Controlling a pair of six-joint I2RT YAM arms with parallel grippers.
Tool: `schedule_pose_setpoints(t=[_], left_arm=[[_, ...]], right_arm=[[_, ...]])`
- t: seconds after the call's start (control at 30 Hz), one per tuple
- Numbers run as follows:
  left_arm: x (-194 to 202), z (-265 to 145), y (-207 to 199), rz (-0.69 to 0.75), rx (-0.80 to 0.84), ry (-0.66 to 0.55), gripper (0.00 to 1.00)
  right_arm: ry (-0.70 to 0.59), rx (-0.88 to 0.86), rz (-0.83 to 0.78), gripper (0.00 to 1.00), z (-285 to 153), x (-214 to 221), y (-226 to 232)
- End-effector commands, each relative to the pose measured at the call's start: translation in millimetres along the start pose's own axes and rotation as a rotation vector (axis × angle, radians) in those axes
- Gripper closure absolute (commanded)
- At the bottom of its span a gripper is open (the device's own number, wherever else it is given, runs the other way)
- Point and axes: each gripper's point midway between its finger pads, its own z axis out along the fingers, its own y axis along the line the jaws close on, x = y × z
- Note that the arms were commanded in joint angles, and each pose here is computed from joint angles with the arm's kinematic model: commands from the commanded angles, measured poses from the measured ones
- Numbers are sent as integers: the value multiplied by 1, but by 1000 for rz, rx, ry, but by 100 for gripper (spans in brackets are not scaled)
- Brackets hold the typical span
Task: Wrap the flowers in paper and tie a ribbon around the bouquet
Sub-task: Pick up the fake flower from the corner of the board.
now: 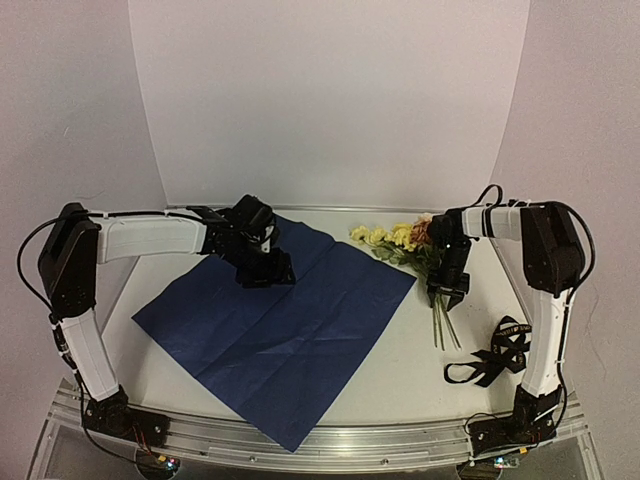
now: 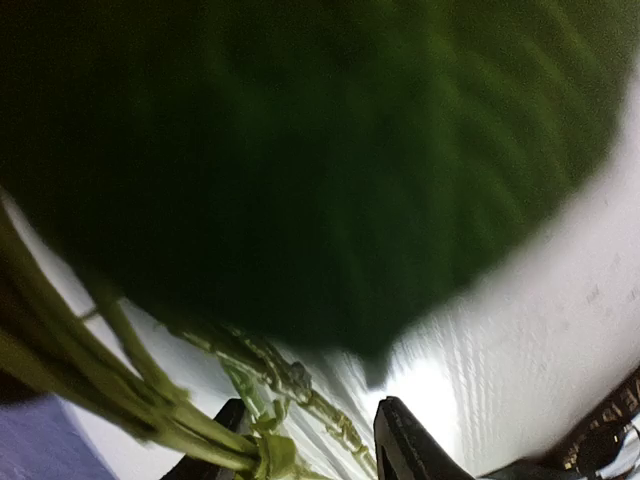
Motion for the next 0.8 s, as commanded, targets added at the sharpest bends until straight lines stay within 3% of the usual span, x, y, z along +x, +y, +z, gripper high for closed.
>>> schedule_pose_setpoints(t=[0.0, 0.27, 0.5, 0.77], left_arm=[[4, 14, -23, 20, 41, 0, 36], [48, 28, -17, -1, 17, 66, 37], [75, 22, -9, -24, 8, 90, 37], [60, 2, -18, -3, 15, 34, 37]], right_arm=[[46, 143, 6, 60, 2, 27, -15], [73, 153, 27, 75, 19, 58, -18], [51, 164, 27, 99, 33, 87, -26], [-28, 49, -82, 100, 5, 69, 0]])
